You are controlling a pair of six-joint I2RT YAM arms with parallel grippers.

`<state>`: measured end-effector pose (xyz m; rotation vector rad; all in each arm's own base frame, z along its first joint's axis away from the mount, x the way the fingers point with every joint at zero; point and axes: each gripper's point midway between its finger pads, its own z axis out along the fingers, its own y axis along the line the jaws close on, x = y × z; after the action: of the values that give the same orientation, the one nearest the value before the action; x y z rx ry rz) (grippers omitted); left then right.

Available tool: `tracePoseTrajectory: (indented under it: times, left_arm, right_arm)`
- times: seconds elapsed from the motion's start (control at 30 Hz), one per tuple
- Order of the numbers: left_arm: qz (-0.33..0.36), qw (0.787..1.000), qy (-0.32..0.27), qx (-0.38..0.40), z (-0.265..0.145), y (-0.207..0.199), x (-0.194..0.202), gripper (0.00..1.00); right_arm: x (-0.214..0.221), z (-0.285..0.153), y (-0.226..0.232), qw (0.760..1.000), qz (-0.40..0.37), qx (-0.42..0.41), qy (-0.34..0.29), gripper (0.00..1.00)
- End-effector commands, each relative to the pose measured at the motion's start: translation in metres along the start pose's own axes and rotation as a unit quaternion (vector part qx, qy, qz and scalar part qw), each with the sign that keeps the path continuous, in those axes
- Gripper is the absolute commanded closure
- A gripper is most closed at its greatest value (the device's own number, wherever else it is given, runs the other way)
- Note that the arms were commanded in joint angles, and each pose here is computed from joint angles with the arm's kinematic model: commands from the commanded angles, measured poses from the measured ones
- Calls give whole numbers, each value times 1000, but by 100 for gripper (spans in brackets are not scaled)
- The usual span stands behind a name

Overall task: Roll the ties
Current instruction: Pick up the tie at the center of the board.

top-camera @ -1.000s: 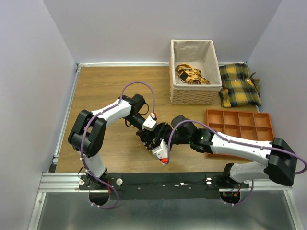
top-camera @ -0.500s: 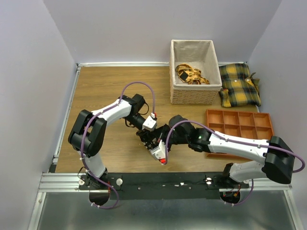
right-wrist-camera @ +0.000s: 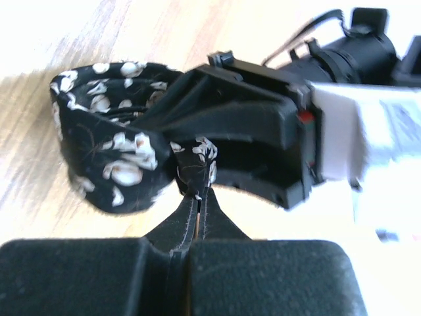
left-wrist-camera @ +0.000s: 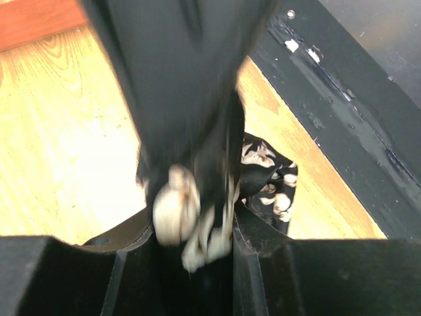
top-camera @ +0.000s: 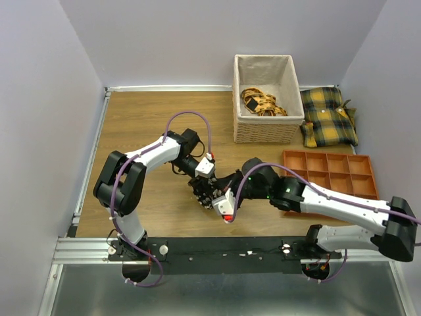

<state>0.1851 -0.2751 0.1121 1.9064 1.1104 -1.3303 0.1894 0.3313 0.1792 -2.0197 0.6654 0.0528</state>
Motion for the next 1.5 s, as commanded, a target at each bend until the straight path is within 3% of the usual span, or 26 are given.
tracePoseTrajectory:
  times: [0.0, 0.67, 0.8, 0.93, 1.2, 1.33, 1.47]
  left_arm:
    - [2, 1000, 19, -15, -9, 3, 6, 100]
    - [-5, 998, 40, -42, -12, 16, 19, 100]
    - [-15, 997, 41, -58, -15, 25, 19, 100]
    - [-12, 997, 38, -67, -18, 31, 16, 100]
    - [-29, 994, 35, -98, -27, 43, 6, 100]
    - [-46, 991, 33, -120, -32, 51, 6, 100]
    - [-48, 987, 18, -151, -37, 64, -5, 100]
  right_arm:
    - [-14, -36, -10, 998, 58, 23, -14, 99]
    - [-3, -110, -3, 980, 174, 85, 38, 99]
    - [-11, -125, 4, 980, 184, 73, 27, 99]
    - [-2, -129, 30, 974, 215, 35, 57, 99]
    - [12, -87, 57, 967, 247, 17, 67, 99]
    - [5, -59, 71, 962, 272, 14, 25, 99]
    - [24, -30, 70, 950, 303, 43, 57, 97]
